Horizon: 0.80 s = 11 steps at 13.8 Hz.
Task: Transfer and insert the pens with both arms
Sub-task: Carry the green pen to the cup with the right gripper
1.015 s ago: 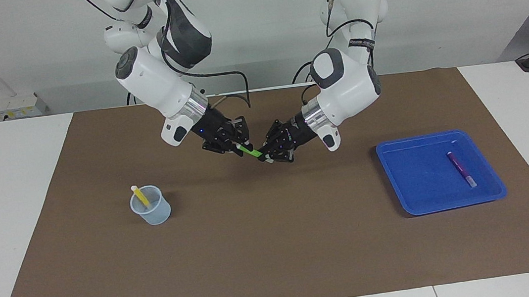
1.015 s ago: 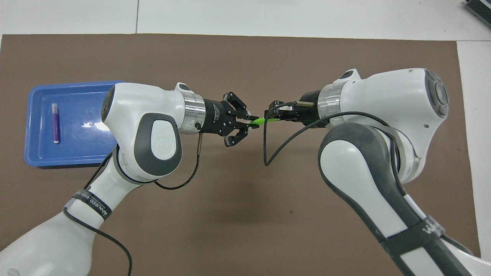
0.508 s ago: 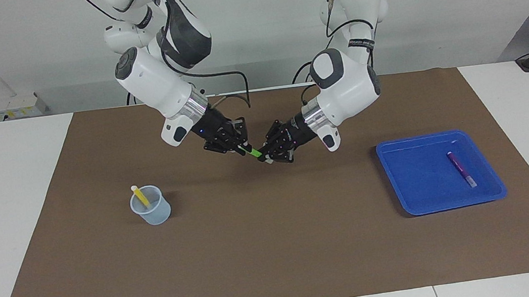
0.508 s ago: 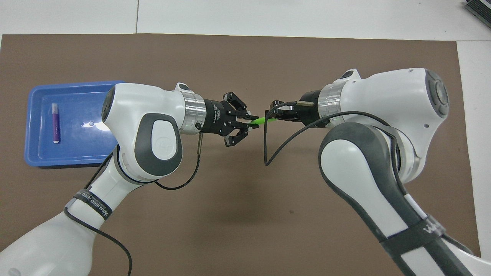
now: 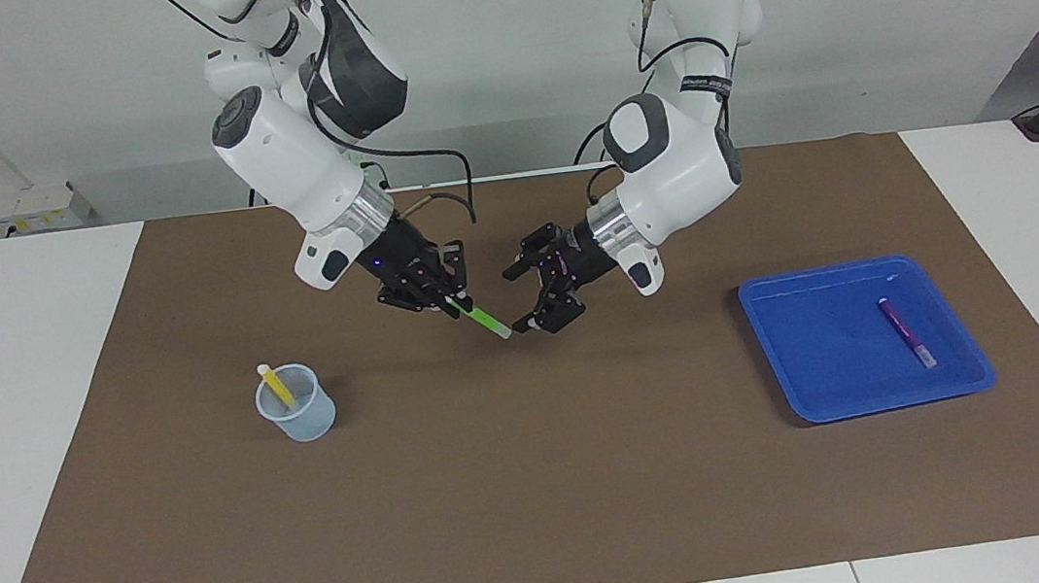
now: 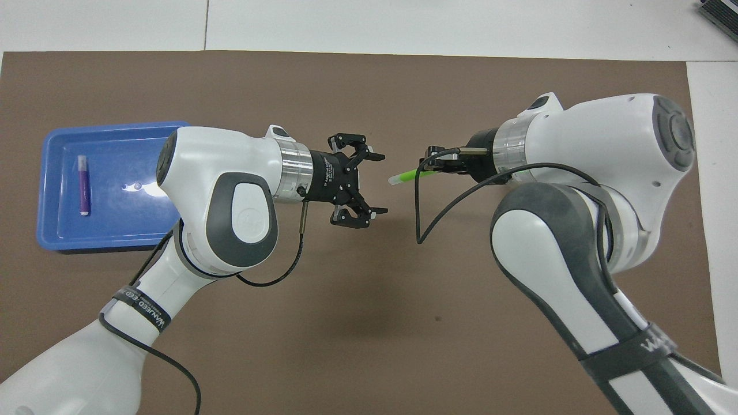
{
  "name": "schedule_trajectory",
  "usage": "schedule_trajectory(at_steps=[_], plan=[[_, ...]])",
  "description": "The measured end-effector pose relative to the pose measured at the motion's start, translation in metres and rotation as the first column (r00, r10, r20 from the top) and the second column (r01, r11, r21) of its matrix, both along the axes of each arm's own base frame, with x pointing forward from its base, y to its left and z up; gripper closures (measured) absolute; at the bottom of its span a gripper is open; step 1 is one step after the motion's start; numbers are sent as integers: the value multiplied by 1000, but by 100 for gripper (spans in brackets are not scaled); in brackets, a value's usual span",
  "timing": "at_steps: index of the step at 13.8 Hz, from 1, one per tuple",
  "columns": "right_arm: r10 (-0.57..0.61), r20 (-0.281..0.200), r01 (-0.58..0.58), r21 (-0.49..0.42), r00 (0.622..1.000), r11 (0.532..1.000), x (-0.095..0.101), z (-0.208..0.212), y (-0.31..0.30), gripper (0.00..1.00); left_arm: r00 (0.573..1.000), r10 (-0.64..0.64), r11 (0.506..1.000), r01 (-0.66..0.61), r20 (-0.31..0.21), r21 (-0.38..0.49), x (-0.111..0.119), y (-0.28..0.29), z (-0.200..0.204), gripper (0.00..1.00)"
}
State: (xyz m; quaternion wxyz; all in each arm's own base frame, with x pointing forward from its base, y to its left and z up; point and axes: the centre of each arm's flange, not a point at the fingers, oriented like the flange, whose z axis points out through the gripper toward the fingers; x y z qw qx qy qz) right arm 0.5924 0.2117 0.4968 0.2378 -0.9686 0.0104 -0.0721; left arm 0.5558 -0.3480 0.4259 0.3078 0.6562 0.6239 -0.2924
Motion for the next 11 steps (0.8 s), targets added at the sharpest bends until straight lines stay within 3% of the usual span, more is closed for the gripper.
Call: schedule_trajectory(at_steps=[4, 8, 11], plan=[[31, -16, -32, -111, 999, 993, 5, 25, -38, 81, 991, -94, 988, 81, 94, 132, -2, 4, 3, 0], [126, -17, -126, -235, 992, 964, 11, 30, -86, 81, 953, -231, 963, 196, 197, 183, -17, 9, 1, 0], [203, -22, -198, -336, 979, 921, 15, 26, -130, 81, 934, -278, 947, 227, 226, 229, -17, 21, -3, 0]])
